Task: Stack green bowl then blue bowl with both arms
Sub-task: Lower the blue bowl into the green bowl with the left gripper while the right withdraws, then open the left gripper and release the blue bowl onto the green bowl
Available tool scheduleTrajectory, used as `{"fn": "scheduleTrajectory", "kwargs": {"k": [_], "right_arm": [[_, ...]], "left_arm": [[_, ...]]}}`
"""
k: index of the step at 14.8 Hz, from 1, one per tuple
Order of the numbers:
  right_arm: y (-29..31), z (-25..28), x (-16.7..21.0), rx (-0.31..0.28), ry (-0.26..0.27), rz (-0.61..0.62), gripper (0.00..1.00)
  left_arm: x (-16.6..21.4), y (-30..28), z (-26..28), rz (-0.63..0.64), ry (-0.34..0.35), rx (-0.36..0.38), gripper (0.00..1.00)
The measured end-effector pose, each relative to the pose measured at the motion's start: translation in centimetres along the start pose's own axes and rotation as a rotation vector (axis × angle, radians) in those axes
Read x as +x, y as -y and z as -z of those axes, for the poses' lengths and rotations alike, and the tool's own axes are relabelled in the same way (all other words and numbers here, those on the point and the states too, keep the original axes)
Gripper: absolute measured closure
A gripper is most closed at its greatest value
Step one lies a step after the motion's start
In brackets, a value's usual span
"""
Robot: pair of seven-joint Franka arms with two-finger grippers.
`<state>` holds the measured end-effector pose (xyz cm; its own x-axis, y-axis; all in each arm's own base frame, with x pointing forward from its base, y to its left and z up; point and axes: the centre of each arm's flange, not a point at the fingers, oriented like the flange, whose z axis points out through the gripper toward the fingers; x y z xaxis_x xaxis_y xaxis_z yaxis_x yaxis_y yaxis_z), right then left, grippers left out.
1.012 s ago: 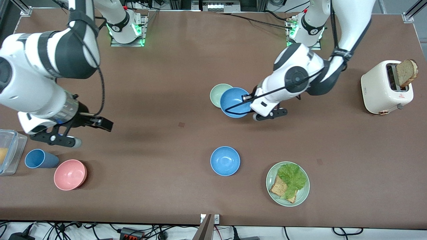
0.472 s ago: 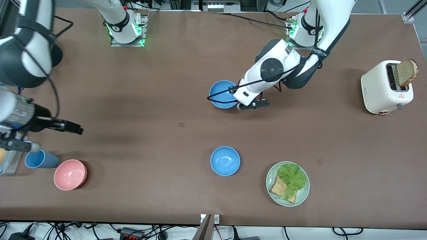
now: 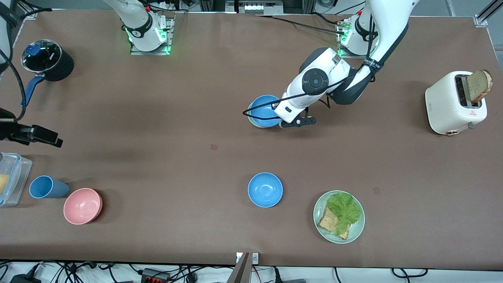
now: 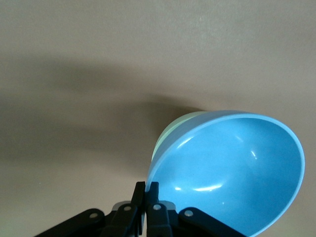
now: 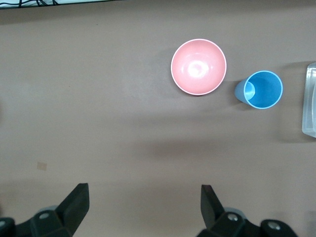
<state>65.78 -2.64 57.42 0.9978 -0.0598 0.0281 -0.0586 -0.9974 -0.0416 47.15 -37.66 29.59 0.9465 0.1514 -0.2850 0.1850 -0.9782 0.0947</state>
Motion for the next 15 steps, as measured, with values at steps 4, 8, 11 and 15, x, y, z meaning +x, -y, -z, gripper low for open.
{"fn": "scheduleTrajectory", "kwargs": {"k": [4,8,11,15], "right_arm": [[-1.0,0.6,-1.5,-0.004,0.008,-0.004,0.0],[-1.2,0.8,-2.2,-0.056,0.015,0.014,0.0],[-0.6,-0.1,-3.4,-0.061,0.027,0.028,0.0],[-0.7,-1.3,-6.4,-0.059,-0.001,0.03,0.0]], "left_arm": [[-1.5,-1.3,-1.1,-0.045,-0.002,0.023,0.95],[-1.1,-1.1,-1.9,-0.065,-0.012,0.047,0.92],[-0.9,-1.0,-2.0,-0.064,-0.016,0.043,0.82],[0.2,-0.6,0.0,-0.045,-0.022,0.047,0.66]]}}
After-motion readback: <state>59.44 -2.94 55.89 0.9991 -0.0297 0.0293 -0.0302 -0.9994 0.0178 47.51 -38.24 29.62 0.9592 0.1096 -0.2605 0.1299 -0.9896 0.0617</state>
